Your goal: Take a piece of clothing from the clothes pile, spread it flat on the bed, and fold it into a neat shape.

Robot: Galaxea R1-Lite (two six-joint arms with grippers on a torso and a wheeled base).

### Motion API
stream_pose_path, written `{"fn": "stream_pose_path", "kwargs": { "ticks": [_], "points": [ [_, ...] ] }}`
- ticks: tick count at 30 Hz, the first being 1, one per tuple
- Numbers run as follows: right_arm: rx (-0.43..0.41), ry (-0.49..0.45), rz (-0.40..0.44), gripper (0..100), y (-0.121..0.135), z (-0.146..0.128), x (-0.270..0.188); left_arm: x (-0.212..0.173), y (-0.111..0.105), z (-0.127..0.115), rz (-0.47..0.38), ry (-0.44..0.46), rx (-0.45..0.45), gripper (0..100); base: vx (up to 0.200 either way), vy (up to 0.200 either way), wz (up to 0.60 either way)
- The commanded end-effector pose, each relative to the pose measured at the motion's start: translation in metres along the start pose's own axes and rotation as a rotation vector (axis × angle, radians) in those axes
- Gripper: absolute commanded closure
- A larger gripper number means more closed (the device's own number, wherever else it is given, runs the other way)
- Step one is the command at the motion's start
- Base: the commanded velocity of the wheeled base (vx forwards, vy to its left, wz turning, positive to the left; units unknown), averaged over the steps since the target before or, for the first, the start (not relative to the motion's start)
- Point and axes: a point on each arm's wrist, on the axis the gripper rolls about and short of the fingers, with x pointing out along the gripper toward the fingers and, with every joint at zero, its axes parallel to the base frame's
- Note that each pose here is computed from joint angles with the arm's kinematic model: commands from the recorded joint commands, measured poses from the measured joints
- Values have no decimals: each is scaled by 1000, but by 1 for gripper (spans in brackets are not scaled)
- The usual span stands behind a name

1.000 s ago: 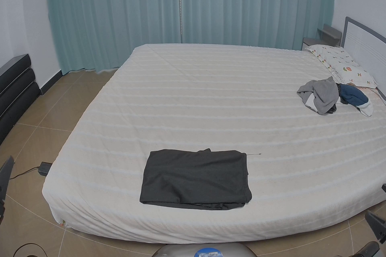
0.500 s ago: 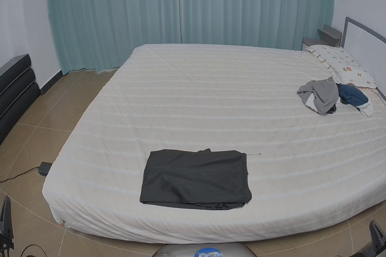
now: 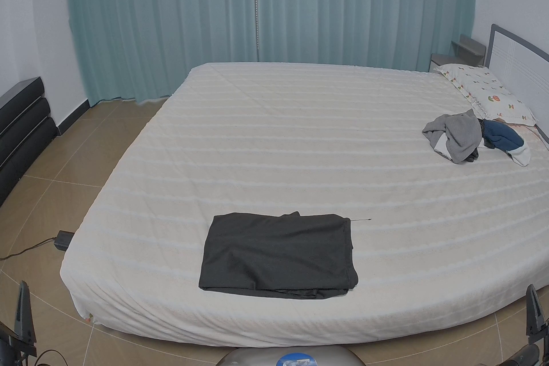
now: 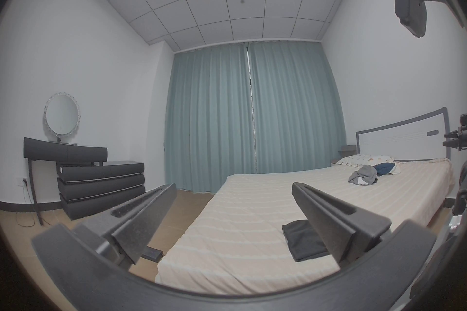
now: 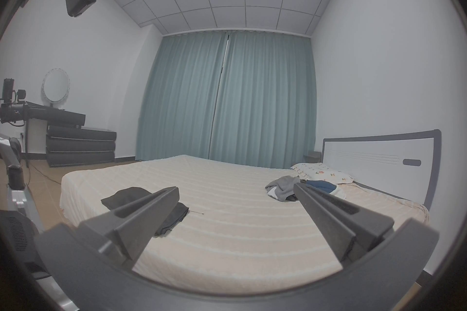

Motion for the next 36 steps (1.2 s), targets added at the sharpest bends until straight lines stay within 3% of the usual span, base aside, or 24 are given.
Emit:
{"fn": "stream_pose_path", "kwargs": {
  "ticks": [1, 3, 7, 12, 16, 20, 36],
  "points": [
    [5, 131, -14, 0, 2, -22, 0, 0, -2, -21, -57, 102, 1, 0, 0, 0, 0],
    [5, 131, -15, 0, 2, -22, 0, -1, -3, -31, -70, 198, 5, 0, 0, 0, 0],
    [29, 149, -68, 0, 1, -23, 0, -2, -3, -36, -102, 249, 2, 0, 0, 0, 0],
    [196, 173, -83, 0, 1, -25, -1, -2, -3, -36, -99, 250, -17, 0, 0, 0, 0],
    [188, 179, -84, 0, 1, -25, -1, -2, -3, -36, -98, 251, -20, 0, 0, 0, 0],
    [115, 185, -51, 0, 2, -26, -1, -2, -3, -36, -94, 250, -27, 0, 0, 0, 0],
    [145, 206, -14, 0, 3, -29, -1, -2, -3, -36, -97, 250, -33, 0, 0, 0, 0]
  ]
}}
